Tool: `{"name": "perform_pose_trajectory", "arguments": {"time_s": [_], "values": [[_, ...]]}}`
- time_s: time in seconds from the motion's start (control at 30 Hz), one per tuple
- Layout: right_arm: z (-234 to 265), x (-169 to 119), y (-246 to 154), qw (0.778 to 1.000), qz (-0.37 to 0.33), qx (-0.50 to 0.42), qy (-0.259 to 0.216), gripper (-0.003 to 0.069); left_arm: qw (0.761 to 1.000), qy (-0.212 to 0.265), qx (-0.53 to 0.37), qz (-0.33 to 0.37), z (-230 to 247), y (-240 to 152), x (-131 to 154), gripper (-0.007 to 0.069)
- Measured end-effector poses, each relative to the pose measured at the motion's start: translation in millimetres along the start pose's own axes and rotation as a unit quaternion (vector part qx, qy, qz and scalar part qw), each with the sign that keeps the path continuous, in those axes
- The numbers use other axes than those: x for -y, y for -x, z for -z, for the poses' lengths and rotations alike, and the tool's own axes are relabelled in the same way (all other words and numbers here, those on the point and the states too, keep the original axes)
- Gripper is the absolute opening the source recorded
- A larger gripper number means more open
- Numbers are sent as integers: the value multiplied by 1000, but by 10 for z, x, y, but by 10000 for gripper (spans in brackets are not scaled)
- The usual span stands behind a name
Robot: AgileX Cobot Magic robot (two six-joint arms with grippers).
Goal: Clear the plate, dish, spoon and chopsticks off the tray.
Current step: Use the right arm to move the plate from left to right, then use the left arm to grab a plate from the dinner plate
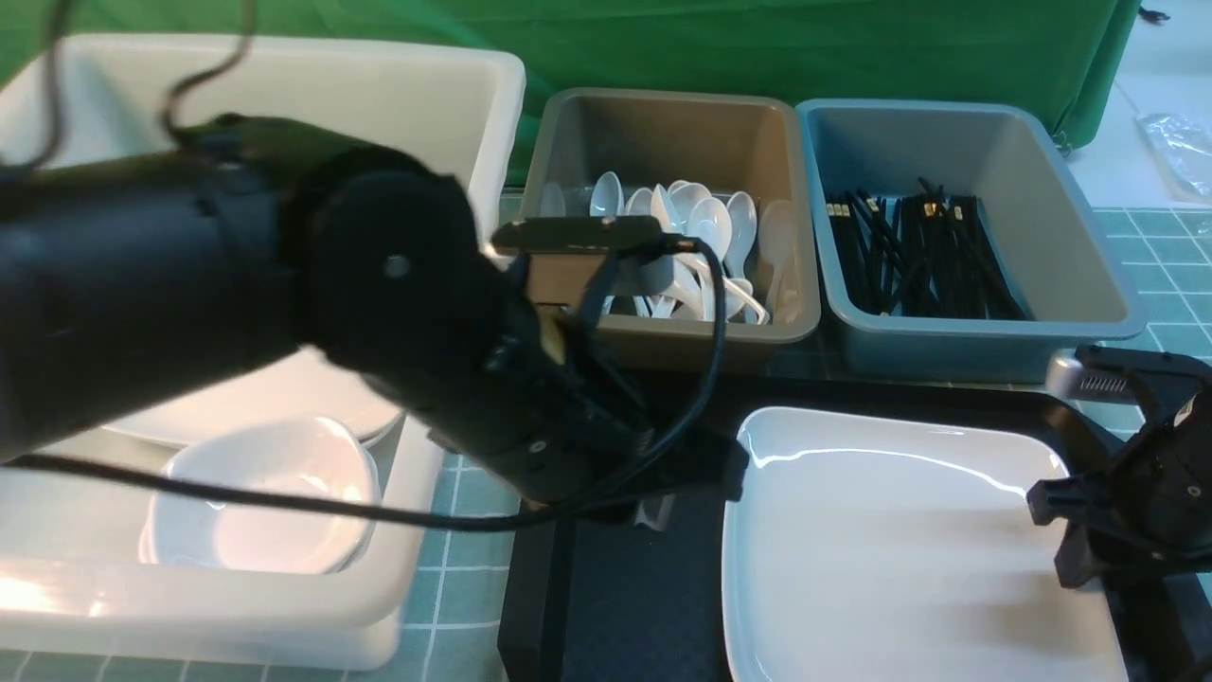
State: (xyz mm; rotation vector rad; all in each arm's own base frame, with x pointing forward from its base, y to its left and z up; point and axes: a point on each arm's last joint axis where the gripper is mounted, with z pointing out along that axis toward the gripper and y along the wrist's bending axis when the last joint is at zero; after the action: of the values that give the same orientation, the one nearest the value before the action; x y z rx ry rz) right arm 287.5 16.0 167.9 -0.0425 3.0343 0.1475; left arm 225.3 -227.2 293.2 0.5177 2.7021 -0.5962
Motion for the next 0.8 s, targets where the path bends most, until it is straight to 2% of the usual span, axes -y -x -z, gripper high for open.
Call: {"name": "perform_pose_trajectory", "arguments": {"time_s": [0.07, 0.17, 0.37, 0.43, 0.67, 0.8], "values": [[44, -22, -6, 1000, 8, 6, -1, 466, 1000, 2, -6, -2, -58, 60, 16, 13], [182, -51, -39, 1000, 13, 19, 0, 519, 1000, 3, -8, -4, -112, 128, 34, 13], [556, -113, -170, 998, 23, 54, 4, 521, 999, 15, -28, -9, -298, 238, 36, 13], [853, -143, -294, 995, 28, 95, 5, 521, 999, 21, -33, -15, -450, 403, 70, 13], [1354, -185, -563, 981, 38, 188, 6, 521, 998, 43, -19, -42, -776, 783, 116, 46], [1572, -201, -724, 971, 43, 234, 6, 521, 996, 70, -17, -61, -1093, 908, 42, 192]]}}
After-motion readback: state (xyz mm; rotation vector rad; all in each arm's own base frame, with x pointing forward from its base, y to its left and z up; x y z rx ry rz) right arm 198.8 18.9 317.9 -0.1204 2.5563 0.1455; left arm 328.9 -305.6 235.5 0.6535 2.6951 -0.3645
